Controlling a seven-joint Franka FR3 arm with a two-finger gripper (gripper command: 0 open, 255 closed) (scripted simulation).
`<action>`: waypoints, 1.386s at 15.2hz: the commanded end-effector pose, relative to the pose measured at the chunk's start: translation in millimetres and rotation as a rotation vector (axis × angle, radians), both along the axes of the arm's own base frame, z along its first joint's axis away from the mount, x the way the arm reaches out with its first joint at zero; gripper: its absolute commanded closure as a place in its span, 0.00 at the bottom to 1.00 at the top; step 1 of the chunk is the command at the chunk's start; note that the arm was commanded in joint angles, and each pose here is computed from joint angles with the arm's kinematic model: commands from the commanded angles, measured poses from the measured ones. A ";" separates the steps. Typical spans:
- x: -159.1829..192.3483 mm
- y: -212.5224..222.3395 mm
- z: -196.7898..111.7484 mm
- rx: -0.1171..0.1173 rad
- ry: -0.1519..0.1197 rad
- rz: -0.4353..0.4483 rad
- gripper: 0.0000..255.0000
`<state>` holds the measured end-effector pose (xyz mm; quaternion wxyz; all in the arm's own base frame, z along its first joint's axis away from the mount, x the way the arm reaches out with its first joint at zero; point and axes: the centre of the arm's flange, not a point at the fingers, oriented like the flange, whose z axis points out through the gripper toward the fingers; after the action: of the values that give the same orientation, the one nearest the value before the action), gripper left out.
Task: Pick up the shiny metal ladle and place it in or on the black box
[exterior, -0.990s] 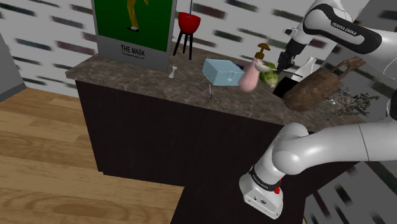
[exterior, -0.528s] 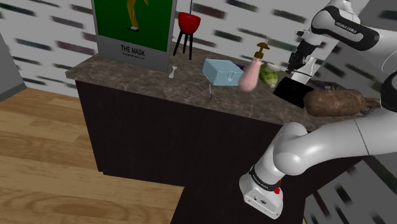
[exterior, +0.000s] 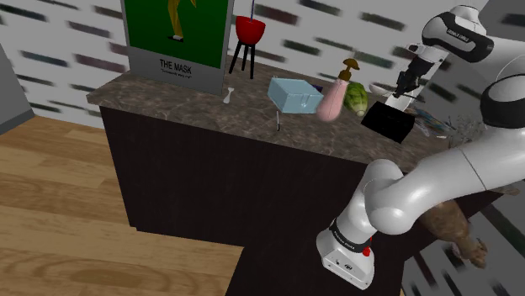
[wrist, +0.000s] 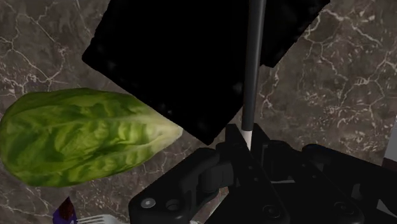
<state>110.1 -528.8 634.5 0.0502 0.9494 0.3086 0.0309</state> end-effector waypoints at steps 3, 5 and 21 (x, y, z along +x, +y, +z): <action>-21.3 -47.5 3.2 -0.002 0.001 0.000 1.00; -36.2 -77.3 4.3 -0.002 0.001 0.000 1.00; -36.2 -77.3 -79.0 -0.002 0.001 0.000 1.00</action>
<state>73.4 -606.1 560.5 0.0506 0.9493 0.3088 0.0300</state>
